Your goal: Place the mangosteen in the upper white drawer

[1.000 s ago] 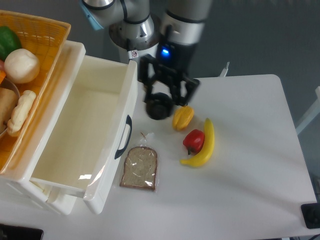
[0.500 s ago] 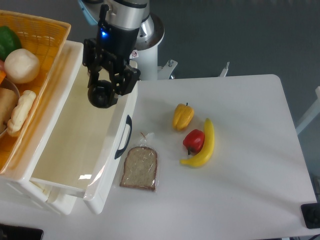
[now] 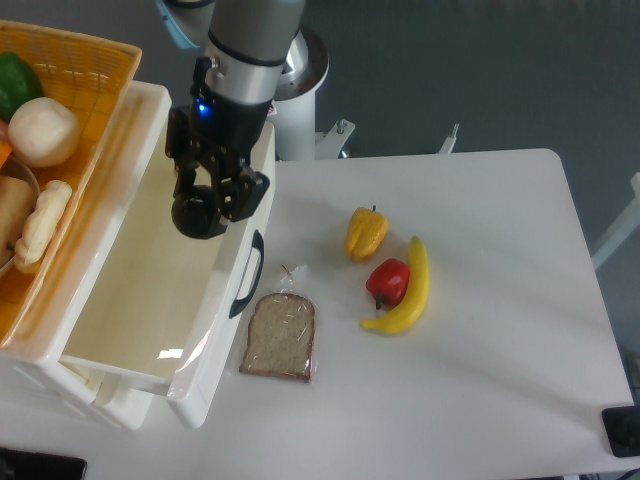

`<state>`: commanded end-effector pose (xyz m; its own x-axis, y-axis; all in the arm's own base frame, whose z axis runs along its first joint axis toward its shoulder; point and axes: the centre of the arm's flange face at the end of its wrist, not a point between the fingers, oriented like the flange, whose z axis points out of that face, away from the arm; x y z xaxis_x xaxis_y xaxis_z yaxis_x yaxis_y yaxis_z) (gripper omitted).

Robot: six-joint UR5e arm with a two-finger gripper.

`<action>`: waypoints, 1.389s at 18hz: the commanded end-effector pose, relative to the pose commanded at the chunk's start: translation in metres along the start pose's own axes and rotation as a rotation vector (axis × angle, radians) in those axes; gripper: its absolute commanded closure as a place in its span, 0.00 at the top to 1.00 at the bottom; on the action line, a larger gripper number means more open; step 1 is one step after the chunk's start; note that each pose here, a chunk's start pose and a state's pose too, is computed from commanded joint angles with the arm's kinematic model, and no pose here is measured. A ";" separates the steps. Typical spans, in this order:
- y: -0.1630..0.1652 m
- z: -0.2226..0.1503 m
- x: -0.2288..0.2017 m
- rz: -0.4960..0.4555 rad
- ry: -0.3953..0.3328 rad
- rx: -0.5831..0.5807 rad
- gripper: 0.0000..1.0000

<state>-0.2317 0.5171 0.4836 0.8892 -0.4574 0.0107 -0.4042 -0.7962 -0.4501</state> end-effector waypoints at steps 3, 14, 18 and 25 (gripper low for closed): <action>-0.006 0.010 0.006 0.014 0.020 -0.005 0.04; -0.008 0.023 0.005 0.018 0.042 -0.012 1.00; -0.009 0.027 0.006 0.020 0.049 -0.015 1.00; -0.011 0.008 -0.003 -0.073 0.002 0.006 1.00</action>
<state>-0.2286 0.5305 0.4808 0.9157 -0.3994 0.0452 -0.3374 -0.8248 -0.4537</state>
